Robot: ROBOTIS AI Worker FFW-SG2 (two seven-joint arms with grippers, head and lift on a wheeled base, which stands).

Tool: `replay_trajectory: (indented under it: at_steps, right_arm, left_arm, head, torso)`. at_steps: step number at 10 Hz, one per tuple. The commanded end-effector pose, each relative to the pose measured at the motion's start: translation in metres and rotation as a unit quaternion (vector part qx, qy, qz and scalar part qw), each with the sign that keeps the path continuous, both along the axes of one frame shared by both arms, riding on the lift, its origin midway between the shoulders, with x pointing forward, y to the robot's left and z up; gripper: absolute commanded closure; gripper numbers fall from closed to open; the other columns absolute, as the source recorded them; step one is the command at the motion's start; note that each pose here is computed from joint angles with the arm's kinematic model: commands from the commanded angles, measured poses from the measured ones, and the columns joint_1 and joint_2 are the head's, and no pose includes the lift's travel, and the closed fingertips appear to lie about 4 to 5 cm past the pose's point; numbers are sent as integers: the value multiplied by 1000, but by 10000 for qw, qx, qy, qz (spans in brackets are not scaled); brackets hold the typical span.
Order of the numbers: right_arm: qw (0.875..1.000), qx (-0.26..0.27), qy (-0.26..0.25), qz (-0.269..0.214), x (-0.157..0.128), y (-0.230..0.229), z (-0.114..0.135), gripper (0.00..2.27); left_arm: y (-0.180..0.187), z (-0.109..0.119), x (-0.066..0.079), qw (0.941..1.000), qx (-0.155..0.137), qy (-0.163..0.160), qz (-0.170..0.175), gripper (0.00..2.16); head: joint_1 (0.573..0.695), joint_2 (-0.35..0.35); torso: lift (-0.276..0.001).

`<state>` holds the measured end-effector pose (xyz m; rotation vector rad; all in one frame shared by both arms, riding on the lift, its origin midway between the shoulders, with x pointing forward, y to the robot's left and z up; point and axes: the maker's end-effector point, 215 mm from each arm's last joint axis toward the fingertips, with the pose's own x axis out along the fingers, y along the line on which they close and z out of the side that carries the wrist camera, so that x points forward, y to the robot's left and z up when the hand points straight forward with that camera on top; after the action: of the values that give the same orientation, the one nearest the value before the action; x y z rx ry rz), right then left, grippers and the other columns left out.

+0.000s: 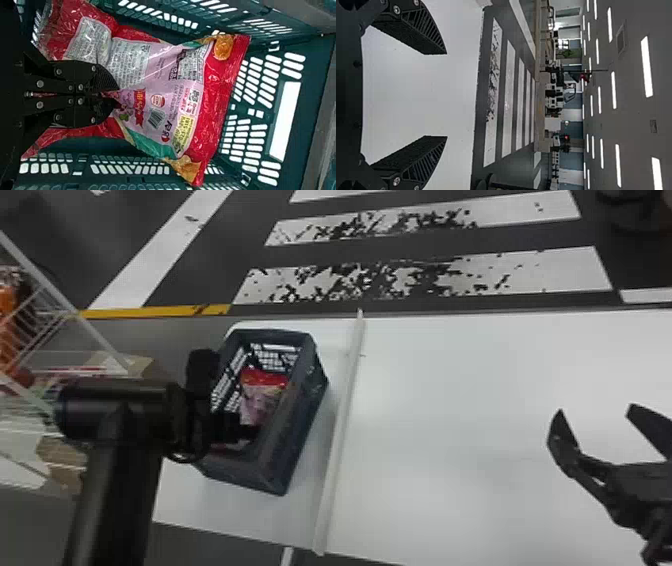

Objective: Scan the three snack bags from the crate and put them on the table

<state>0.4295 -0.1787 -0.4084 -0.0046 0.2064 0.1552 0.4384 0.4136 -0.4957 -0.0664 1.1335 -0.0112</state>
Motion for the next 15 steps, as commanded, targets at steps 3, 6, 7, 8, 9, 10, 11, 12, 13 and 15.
replay_trajectory:
  at_steps: [3, 6, 7, 8, 9, 10, 11, 12, 13, 15]
  right_arm:
    - [10000, 4, -81, -38, -5, -5, 4, 127]
    - [9999, 3, -133, -33, -10, -7, 5, 127]
    - [9998, 7, -172, -37, -11, -8, 7, 127]
    - [9998, 1, -180, -39, -12, -9, 7, 127]
    - [9998, 5, -196, -44, -12, -9, 9, 127]
    - [9998, 12, -211, -41, -13, -9, 11, 127]
    - [9998, 12, -219, -29, -13, -8, 12, 127]
    - [9998, 18, -209, -22, -15, -7, 11, 127]
    - [9998, 10, -196, -21, -16, -7, 10, 127]
    - [9998, 12, -205, -26, -19, -8, 11, 127]
  left_arm:
    - [-3, 8, -4, 9993, 292, -251, -21, 1919]
    - [-11, 30, 10, 9955, 535, -775, -110, 1919]
    - [-12, 37, 12, 9938, 631, -910, -108, 1919]
    - [-12, 42, 11, 9920, 764, -1002, -126, 1919]
    - [-14, 48, 11, 9907, 798, -1089, -137, 1919]
    - [-13, 51, 8, 9895, 894, -1130, -120, 1919]
    - [-10, 56, 5, 9879, 970, -1203, -104, 1919]
    - [-8, 67, 10, 9833, 1117, -1431, -111, 1919]
    - [-2, 73, 8, 9809, 1280, -1461, -34, 1919]
    - [5, 81, 8, 9771, 1459, -1547, 53, 1919]
  head:
    - [695, 299]
    - [695, 287]
    - [695, 285]
    - [695, 280]
    - [695, 276]
    - [695, 273]
    - [695, 273]
    - [695, 273]
    - [695, 278]
    - [695, 293]
  torso:
    - [-94]
    - [-94]
    - [-94]
    - [-94]
    - [-94]
    - [-94]
    - [-94]
    - [-94]
    - [-94]
    - [-94]
